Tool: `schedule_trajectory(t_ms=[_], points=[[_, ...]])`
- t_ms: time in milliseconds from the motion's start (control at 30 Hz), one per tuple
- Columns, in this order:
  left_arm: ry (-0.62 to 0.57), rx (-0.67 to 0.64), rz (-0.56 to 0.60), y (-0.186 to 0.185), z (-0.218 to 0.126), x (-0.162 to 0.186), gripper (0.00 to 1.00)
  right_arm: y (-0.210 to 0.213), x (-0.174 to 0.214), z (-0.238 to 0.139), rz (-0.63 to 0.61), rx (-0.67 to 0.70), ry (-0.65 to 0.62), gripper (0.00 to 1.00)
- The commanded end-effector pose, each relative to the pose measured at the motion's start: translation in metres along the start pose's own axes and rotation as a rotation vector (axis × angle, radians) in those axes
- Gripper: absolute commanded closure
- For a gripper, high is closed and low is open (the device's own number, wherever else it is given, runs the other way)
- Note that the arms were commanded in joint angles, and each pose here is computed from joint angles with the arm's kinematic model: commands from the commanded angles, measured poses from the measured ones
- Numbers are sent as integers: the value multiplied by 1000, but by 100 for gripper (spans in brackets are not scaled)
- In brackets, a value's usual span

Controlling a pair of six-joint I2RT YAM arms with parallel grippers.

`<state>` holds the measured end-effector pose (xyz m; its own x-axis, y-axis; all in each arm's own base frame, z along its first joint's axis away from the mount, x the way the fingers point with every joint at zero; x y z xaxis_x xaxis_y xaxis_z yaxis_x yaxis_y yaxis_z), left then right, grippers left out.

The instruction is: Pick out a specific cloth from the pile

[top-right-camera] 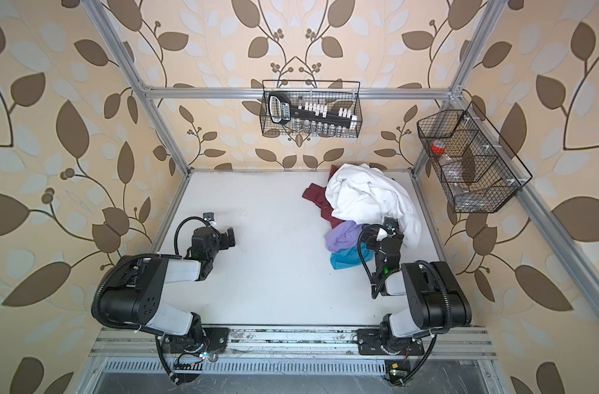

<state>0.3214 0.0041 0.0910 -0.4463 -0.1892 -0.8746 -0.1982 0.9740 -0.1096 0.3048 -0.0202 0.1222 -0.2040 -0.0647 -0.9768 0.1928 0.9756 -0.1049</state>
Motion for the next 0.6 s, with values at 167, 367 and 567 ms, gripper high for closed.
schedule_trajectory(t_ms=[167, 367, 567], points=[[-42, 5, -19, 0, 1, -14, 1, 0, -6, 4, 18, -6, -14, 0], [-42, 6, -19, 0, 2, -14, 1, 0, -6, 4, 19, -6, -15, 0], [-41, 6, -19, 0, 2, -14, 1, 0, -6, 4, 19, -5, -15, 0]])
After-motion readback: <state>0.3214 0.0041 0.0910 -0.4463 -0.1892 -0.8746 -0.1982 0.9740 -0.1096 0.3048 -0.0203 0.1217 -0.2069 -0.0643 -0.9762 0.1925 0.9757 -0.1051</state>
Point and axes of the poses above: each gripper's point midway between its finger pads, its own z axis out along the fingers, its own y axis along the line the jaws close on, x = y × z, the point moved 6 cm from there along -z, back along the fingers, and after that the axes turned 6 degrees about -z, right-handed, at the moved point
